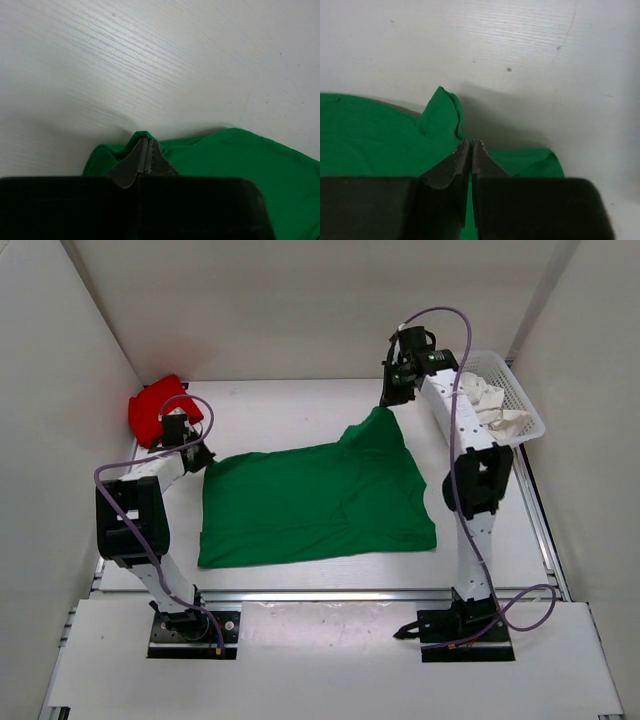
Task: Fold and stack the t-shirts
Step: Fold the other side of the tshirt into a rectangle
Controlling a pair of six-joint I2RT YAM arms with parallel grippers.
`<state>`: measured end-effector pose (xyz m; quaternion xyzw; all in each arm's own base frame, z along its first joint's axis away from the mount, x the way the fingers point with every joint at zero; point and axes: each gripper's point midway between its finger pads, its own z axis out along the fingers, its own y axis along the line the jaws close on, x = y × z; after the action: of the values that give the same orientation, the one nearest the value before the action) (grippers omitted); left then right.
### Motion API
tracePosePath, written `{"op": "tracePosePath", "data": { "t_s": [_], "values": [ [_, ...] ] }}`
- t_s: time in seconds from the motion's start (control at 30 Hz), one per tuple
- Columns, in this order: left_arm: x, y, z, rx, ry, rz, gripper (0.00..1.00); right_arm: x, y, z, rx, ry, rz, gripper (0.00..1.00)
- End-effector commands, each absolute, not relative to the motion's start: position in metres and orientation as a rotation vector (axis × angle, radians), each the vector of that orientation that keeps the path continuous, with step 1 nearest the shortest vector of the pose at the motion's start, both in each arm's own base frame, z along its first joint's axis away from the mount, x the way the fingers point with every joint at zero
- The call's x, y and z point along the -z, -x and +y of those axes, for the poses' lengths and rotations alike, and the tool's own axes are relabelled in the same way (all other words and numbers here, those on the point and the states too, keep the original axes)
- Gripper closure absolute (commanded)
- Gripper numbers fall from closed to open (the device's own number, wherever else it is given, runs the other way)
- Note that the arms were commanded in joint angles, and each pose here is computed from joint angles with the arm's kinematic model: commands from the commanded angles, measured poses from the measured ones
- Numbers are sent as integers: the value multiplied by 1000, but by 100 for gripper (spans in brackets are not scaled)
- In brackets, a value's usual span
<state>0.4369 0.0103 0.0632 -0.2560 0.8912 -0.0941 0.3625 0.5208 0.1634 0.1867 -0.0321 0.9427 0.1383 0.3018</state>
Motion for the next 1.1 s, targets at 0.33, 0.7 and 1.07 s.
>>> {"op": "tracePosePath", "data": {
  "t_s": [0.33,0.7,1.07],
  "values": [
    [-96,-408,12,237,598,2272,100,-128,-401,131,-447,-41,2456,100],
    [-110,-363,22,185,574,2247,100,-143,-354,83,-496,-174,2313,100],
    [-72,-324,17,223,654,2333,100,-77,-279,79,-610,-388,2326,100]
  ]
}}
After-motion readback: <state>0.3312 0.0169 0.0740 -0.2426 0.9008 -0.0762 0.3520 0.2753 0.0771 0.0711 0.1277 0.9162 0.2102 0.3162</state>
